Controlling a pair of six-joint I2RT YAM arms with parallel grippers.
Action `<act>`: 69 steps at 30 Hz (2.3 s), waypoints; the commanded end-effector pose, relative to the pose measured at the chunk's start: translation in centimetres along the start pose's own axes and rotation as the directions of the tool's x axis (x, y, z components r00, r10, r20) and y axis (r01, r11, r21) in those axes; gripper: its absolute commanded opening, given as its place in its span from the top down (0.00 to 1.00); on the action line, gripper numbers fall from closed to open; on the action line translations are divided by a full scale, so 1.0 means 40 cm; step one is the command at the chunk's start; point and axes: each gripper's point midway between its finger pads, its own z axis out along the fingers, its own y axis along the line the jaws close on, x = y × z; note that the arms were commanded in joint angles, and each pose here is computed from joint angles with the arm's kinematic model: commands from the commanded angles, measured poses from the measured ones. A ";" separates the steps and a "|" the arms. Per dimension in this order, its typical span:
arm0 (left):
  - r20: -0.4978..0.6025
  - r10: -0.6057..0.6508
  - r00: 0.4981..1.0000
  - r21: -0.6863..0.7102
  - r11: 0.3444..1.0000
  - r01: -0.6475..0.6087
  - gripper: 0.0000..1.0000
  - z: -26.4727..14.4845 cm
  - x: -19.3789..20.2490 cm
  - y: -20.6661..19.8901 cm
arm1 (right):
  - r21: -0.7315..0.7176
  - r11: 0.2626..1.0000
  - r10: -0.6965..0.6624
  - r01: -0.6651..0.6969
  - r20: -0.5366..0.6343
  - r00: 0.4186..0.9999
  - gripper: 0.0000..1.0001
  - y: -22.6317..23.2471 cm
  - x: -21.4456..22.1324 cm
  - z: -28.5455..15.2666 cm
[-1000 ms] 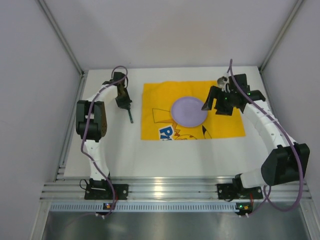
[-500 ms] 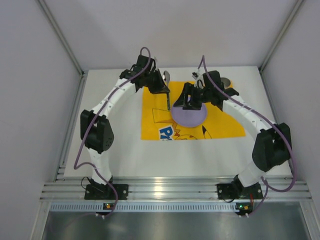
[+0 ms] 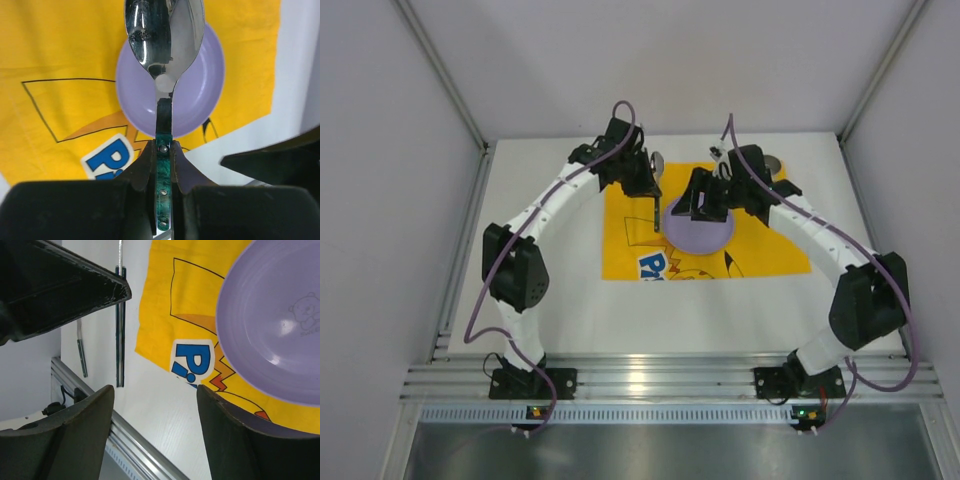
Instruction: Set the dinner table for one person
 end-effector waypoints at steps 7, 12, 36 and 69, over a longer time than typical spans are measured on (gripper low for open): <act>-0.036 0.147 0.988 -0.255 0.955 -0.151 1.00 0.101 0.023 0.178 | 0.139 0.986 -0.104 0.092 0.080 0.991 0.28 -0.025 0.019 -0.164; -0.076 0.154 0.985 -0.335 0.926 -0.171 1.00 0.168 0.058 0.262 | 0.197 0.976 -0.110 0.093 0.079 0.991 0.24 -0.066 0.063 -0.220; -0.002 -0.001 1.000 0.147 0.989 0.002 1.00 0.253 0.148 -0.301 | 0.525 0.843 -0.051 -0.118 0.295 0.954 0.00 -0.152 0.038 -0.475; 0.017 -0.100 0.995 0.336 0.938 0.088 0.69 0.548 0.202 -0.416 | 0.587 0.796 -0.008 -0.147 0.253 0.967 0.00 -0.182 0.217 -0.607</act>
